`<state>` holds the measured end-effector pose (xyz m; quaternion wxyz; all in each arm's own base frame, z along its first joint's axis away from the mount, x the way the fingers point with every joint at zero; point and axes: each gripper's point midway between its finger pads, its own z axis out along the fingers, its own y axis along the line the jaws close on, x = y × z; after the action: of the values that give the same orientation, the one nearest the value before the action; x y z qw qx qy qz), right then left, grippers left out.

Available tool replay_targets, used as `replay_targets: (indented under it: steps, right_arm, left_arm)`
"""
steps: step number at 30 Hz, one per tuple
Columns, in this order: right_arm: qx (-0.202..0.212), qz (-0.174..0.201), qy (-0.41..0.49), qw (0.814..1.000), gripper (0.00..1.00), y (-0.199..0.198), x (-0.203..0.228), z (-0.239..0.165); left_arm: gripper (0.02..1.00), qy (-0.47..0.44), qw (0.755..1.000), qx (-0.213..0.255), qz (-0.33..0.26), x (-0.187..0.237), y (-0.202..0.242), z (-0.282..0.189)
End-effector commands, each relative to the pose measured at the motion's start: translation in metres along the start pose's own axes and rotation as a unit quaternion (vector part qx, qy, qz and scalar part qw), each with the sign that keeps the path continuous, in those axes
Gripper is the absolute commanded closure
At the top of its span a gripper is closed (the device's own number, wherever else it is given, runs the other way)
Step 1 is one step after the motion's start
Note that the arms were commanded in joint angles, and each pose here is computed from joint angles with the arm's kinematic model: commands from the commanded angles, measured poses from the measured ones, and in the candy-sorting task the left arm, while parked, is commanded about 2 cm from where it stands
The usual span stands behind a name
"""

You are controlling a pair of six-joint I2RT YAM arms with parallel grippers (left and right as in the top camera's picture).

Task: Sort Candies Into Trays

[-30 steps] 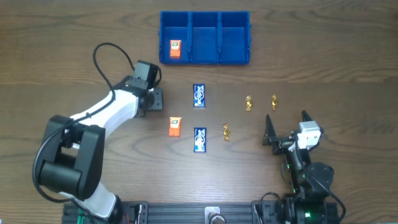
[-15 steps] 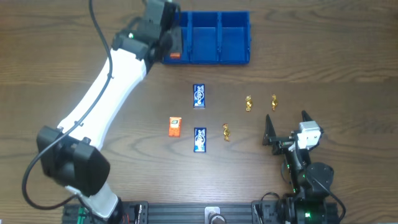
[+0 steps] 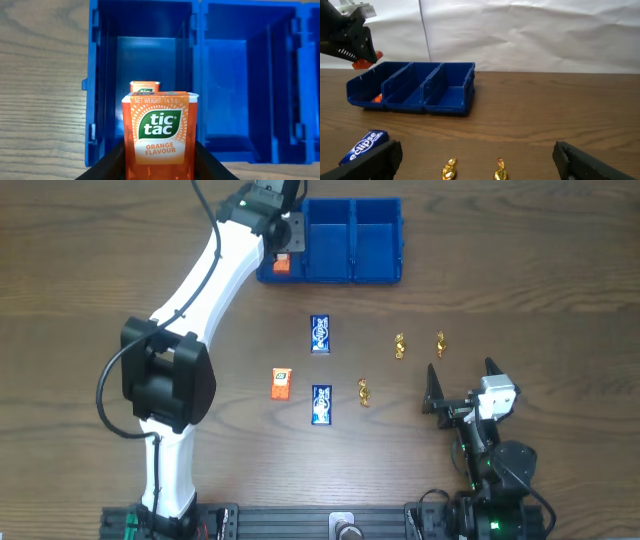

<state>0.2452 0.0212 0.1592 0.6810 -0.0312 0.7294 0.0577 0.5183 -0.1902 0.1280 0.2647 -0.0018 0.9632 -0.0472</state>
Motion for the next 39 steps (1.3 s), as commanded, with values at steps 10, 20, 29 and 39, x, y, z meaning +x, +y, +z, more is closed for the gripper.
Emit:
replay_targets:
  steps: [10, 20, 29, 39]
  right_arm:
    - [-0.001, -0.006, 0.0, 1.0, 0.001, 0.001, 0.0, 0.0]
    - [-0.001, -0.006, 0.0, 1.0, 0.001, 0.001, 0.0, 0.0]
    - [-0.001, -0.006, 0.0, 1.0, 0.001, 0.001, 0.0, 0.0]
    - [-0.001, -0.006, 0.0, 1.0, 0.001, 0.001, 0.0, 0.0]
  left_arm:
    - [0.198, -0.032, 0.999, -0.024, -0.021, -0.017, 0.015, -0.039]
    - [0.02, -0.035, 0.999, 0.011, -0.016, 0.102, 0.007, -0.136]
    - [0.018, 0.056, 0.998, 0.013, 0.0, 0.265, 0.014, -0.082]
    - [0.056, 0.09, 0.996, -0.005, 0.016, 0.301, 0.017, -0.047]
